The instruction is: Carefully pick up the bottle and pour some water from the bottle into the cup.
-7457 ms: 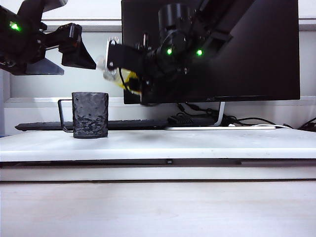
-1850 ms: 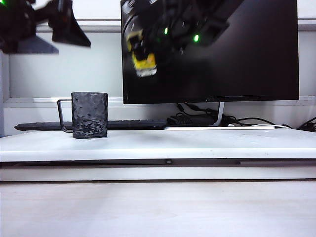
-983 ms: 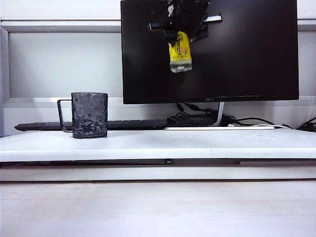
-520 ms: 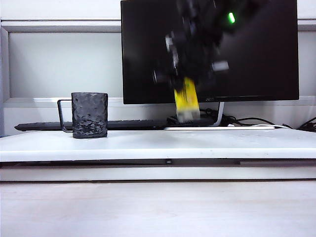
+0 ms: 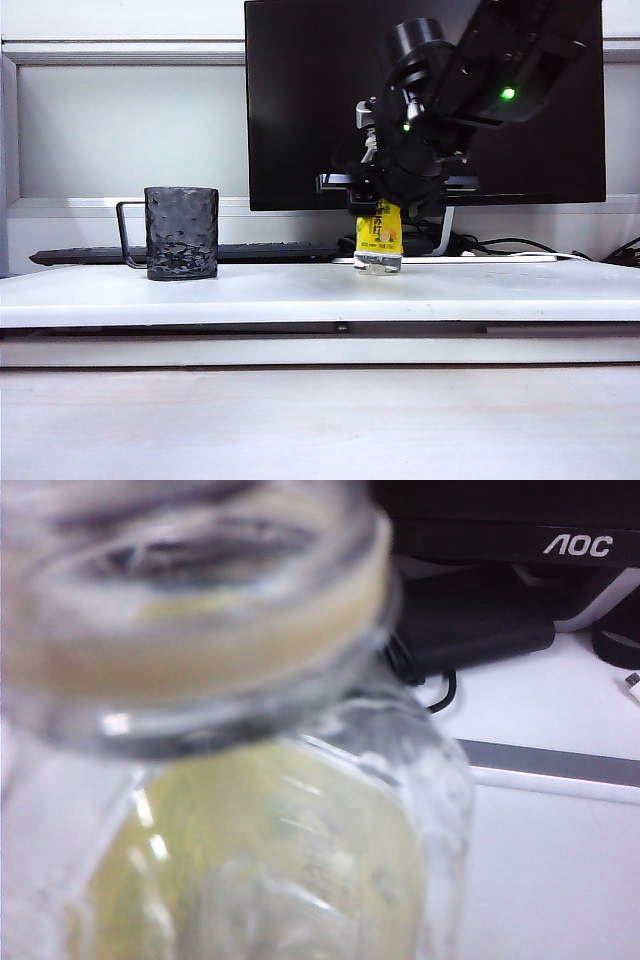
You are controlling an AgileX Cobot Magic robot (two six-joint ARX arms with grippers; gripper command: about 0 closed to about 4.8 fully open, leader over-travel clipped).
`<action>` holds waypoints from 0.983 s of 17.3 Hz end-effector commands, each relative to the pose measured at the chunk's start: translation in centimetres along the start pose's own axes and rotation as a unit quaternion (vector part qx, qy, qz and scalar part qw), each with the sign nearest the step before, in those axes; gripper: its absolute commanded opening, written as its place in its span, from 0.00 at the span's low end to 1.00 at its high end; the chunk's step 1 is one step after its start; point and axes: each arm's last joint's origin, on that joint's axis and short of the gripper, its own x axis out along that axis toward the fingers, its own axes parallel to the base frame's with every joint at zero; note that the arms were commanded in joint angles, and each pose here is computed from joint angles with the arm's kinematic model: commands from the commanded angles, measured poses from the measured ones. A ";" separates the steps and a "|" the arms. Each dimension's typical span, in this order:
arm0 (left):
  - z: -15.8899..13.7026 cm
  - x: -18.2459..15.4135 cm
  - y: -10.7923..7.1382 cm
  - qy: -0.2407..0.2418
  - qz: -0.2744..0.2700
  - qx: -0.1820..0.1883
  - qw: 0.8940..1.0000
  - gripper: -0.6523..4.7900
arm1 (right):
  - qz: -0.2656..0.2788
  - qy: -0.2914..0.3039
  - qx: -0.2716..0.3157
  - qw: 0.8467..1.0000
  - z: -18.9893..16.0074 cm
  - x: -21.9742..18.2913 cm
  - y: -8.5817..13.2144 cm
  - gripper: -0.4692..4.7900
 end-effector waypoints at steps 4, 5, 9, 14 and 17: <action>0.2 0.0 0.0 -0.005 0.003 0.001 1.000 1.00 | 0.008 0.042 -0.055 0.998 -2.6 -0.5 -0.4 0.41; 0.2 0.0 0.0 -0.005 0.003 0.001 1.000 1.00 | 0.008 0.041 -0.055 0.998 -2.6 -0.5 -0.4 0.41; 0.1 0.0 0.0 -0.003 0.002 0.001 1.000 1.00 | 0.008 0.047 -0.057 0.997 -2.9 -0.5 -0.5 0.41; -0.3 0.0 0.0 0.017 0.001 -0.003 1.000 1.00 | 0.010 0.059 -0.106 0.993 -3.2 -0.6 -0.5 0.50; -0.3 0.0 0.0 0.017 0.001 -0.003 1.000 1.00 | 0.010 0.071 -0.110 0.991 -3.4 -0.6 -0.6 0.56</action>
